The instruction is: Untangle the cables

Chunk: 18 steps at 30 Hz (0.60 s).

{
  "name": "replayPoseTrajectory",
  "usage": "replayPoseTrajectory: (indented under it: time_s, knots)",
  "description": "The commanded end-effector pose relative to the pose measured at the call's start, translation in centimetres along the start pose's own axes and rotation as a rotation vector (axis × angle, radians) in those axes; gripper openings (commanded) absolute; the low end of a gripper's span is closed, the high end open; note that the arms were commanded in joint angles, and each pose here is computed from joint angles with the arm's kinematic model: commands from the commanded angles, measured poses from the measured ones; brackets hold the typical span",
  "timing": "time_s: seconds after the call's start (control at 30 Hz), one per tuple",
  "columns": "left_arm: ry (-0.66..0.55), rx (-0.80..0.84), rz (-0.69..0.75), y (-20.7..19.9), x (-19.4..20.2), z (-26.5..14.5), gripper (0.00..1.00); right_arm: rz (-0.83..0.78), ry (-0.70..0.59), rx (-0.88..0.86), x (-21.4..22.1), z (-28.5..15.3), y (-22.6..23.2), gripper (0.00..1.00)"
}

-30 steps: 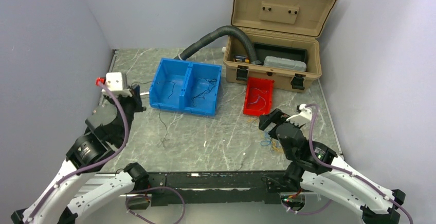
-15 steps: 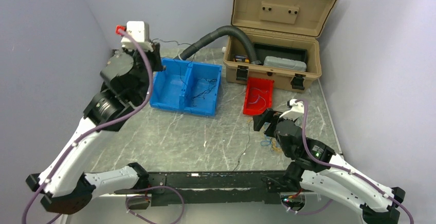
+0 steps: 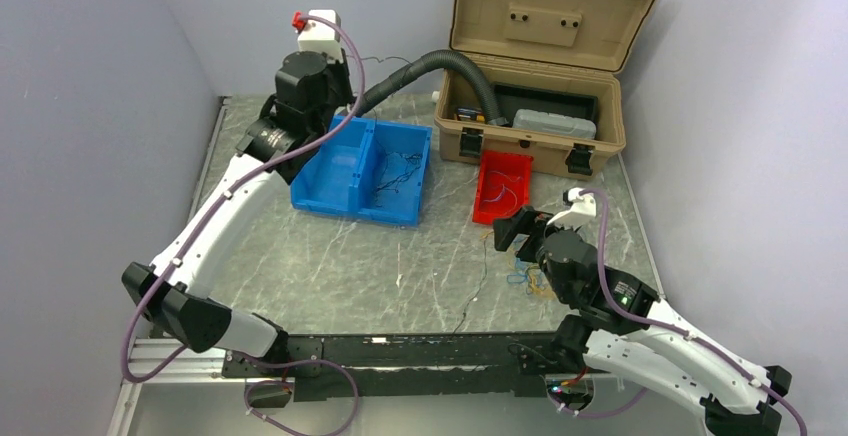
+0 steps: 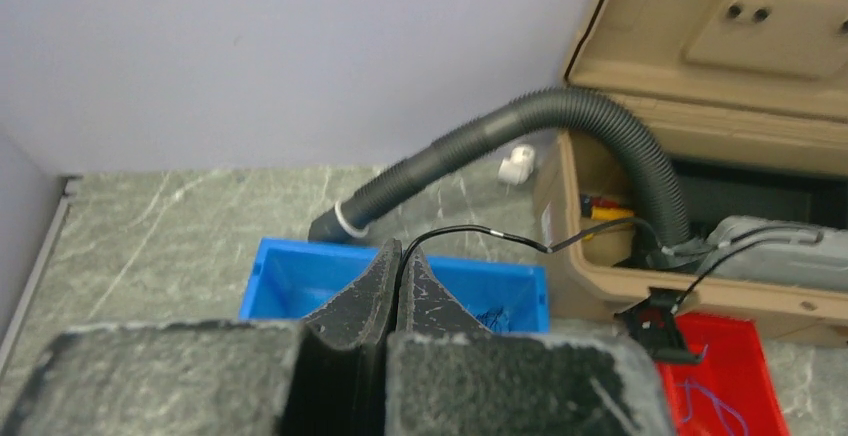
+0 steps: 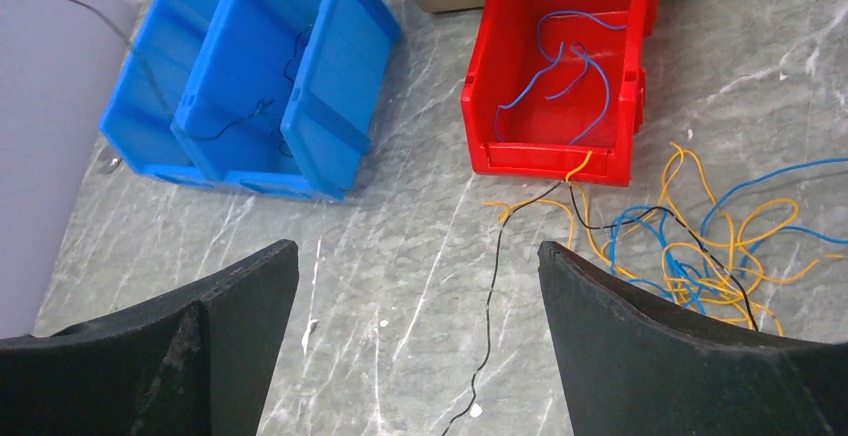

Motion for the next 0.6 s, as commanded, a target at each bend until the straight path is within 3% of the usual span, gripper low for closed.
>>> replayPoseTrajectory:
  time_s: [0.0,0.33,0.47,0.57]
  knots:
    - [0.016,0.003,-0.047,0.8,2.8,1.5,0.0,0.008,-0.01,-0.019,-1.2,-0.3,0.6,0.91]
    - [0.328,-0.055,-0.068,3.3,17.5,3.5,0.0,0.001,-0.002,-0.008,-0.6,-0.1,0.4,0.91]
    - [0.451,-0.195,-0.022,5.8,22.2,3.6,0.0,-0.001,0.001,-0.008,-0.7,-0.2,0.3,0.91]
    - [0.534,-0.332,0.045,7.3,23.3,3.9,0.0,-0.004,0.004,-0.003,-0.7,-0.4,0.1,0.91]
Point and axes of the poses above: each gripper's point midway between its finger pads, its own z axis out along the fingers, its own y axis along the line the jaws close on, x = y × z, the point moved 2 cm from there along -z, back along the fingers, and after that the axes turned 11 degrees about -z, right-handed, at the moved point
